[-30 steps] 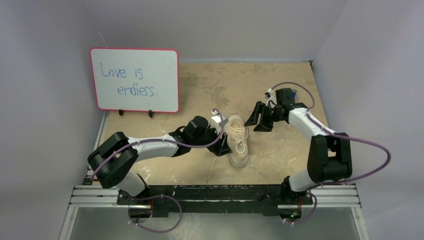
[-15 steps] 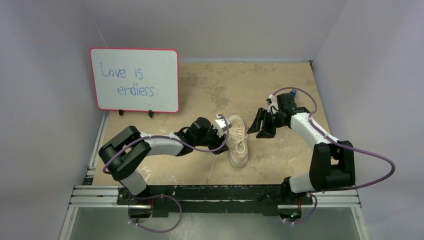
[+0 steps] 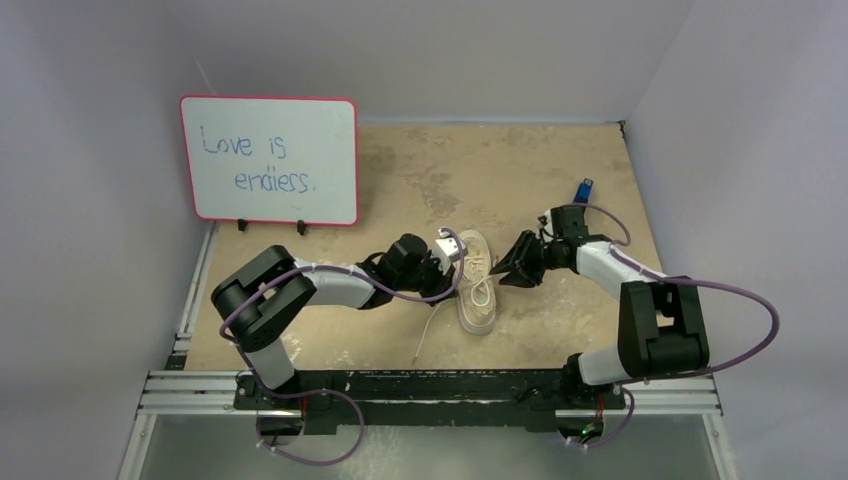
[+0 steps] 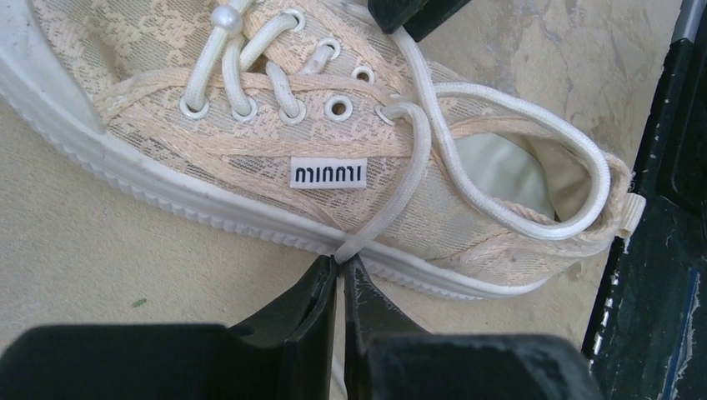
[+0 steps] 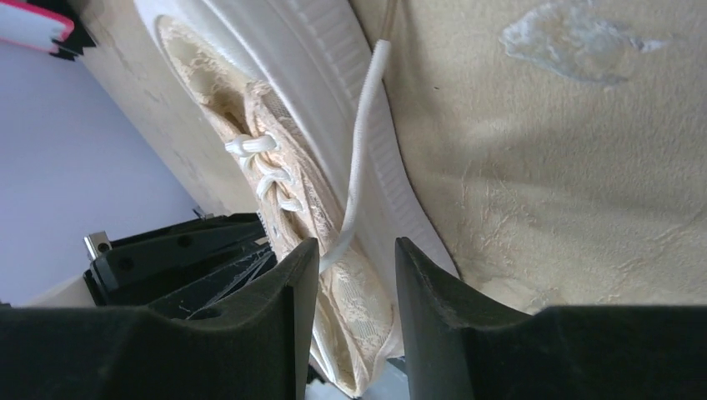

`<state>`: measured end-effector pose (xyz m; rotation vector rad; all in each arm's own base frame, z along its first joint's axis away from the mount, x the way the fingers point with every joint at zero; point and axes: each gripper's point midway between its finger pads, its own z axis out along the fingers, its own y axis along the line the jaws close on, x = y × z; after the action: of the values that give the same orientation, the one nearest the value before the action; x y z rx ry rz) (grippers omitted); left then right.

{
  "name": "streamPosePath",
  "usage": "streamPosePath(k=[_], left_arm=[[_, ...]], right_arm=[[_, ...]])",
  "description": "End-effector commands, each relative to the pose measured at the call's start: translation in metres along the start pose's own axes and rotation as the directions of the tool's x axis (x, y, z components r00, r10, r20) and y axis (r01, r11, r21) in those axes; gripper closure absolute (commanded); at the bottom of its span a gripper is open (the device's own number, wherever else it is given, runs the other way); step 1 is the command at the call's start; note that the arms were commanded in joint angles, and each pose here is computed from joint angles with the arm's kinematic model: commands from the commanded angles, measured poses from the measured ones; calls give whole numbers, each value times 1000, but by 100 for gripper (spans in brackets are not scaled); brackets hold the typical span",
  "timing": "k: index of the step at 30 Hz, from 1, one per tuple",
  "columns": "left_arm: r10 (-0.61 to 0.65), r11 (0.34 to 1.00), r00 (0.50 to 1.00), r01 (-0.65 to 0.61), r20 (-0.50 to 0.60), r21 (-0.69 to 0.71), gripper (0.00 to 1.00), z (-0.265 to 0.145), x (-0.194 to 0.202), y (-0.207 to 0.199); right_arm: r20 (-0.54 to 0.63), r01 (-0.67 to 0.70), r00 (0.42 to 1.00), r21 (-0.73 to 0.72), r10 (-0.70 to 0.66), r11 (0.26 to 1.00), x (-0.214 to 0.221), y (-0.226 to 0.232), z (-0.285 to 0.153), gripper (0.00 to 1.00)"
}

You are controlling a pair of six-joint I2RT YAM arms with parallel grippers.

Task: Tie the shoes

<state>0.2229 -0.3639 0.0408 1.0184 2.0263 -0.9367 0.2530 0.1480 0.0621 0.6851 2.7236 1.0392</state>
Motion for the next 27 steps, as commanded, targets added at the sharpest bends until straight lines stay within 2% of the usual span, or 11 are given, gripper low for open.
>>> streamPosePath(k=[1, 4, 9, 13, 16, 19, 21, 22, 25, 27], left_arm=[[29, 999, 994, -27, 106, -20, 96, -4, -39, -1], [26, 999, 994, -23, 108, -34, 100, -10, -41, -1], [19, 998, 992, -11, 123, -59, 100, -24, -49, -3], [5, 997, 988, 7, 156, -74, 100, -35, -61, -6], [-3, 997, 985, 17, 172, -80, 100, -42, -70, -8], [-12, 996, 983, 28, 183, -83, 100, -46, -74, -9], [-17, 996, 983, 33, 183, -87, 100, -48, -75, -9], [-21, 995, 983, 38, 180, -91, 100, -49, -74, -9], [-24, 994, 985, 41, 170, -99, 100, -50, -72, -8], [-27, 993, 987, 45, 158, -109, 100, -52, -71, -7]], right_arm=[[16, -73, 997, -70, 74, 995, -5, 12, 5, 61], [12, -82, 996, -81, 84, 993, -5, 10, 8, 69], [21, -101, 995, -69, 103, 993, -4, 11, 4, 100], [42, -100, 994, 27, 99, 995, 2, 3, -16, 100], [108, -39, 994, 249, 13, 968, -1, -19, -50, 100], [185, -81, 983, 524, -20, 848, 0, -64, -88, 100], [268, -171, 963, 651, -13, 739, 2, -95, -109, 100], [297, -193, 955, 676, -23, 711, 1, -103, -114, 100], [298, -159, 952, 667, -65, 728, -7, -100, -112, 79], [296, -84, 938, 699, -180, 710, -26, -91, -124, 68]])
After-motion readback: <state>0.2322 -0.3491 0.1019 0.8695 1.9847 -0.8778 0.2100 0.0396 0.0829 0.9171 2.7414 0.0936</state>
